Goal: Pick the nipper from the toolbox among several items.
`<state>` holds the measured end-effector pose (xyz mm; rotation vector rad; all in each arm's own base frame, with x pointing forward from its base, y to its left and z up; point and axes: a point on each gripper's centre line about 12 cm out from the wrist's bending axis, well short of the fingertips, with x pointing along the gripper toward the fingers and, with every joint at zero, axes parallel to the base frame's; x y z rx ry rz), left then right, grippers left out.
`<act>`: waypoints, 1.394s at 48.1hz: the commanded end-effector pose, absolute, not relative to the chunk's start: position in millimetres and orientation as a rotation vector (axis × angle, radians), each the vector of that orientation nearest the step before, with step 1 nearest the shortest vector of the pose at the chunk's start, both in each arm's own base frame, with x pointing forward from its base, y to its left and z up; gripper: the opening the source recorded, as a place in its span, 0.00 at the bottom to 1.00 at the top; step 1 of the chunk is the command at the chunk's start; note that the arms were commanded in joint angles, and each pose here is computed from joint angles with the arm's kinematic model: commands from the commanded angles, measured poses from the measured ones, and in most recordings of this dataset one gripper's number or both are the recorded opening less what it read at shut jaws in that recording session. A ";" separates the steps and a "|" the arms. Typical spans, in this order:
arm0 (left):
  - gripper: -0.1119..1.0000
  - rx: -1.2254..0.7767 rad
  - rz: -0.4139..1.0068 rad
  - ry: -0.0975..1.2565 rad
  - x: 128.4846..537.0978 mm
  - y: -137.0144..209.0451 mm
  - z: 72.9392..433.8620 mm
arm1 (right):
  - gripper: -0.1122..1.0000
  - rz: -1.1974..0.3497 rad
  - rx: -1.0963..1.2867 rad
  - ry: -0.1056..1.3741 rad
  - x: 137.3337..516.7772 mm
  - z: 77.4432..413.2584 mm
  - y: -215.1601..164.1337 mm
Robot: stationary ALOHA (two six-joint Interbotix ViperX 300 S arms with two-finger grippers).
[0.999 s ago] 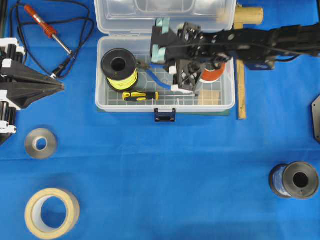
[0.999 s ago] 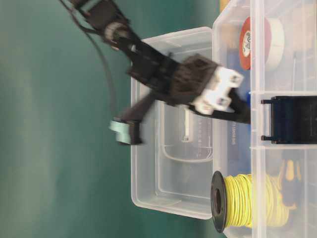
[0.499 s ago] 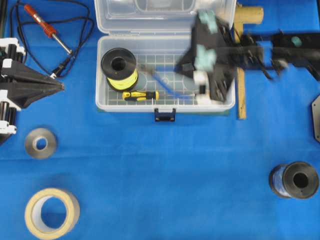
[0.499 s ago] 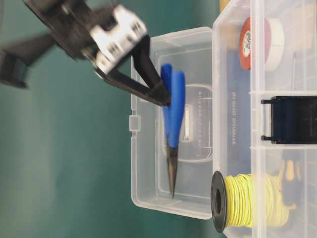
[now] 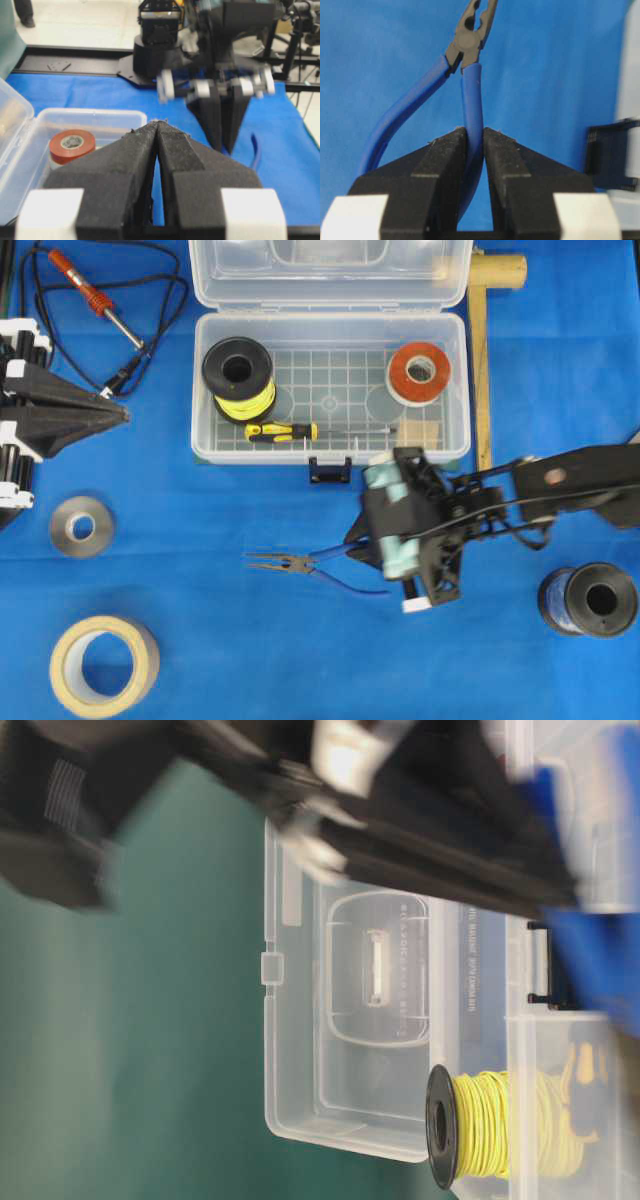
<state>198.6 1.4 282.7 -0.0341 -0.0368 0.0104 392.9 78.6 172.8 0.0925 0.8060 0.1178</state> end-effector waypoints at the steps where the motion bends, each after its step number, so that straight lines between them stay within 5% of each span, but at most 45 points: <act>1: 0.10 -0.037 0.012 -0.041 200.4 1.8 285.3 | 0.21 0.121 0.114 0.798 406.1 169.3 86.4; 14: 0.10 -0.042 0.012 -0.032 200.2 1.8 283.3 | 0.21 0.066 0.184 0.909 413.6 120.8 88.1; 32: 0.10 -0.051 0.010 -0.023 200.0 1.4 281.4 | 0.24 0.046 0.214 0.924 414.6 121.7 88.2; 45: 0.10 -0.051 0.010 -0.025 199.8 1.4 281.7 | 0.86 0.071 0.144 0.860 401.3 186.3 82.9; 56: 0.10 -0.053 0.010 -0.023 199.7 1.4 281.0 | 0.84 0.079 0.046 0.731 366.8 258.9 69.5; 67: 0.10 -0.059 0.012 -0.020 199.6 1.7 280.2 | 0.84 0.054 0.012 0.647 310.2 276.6 46.2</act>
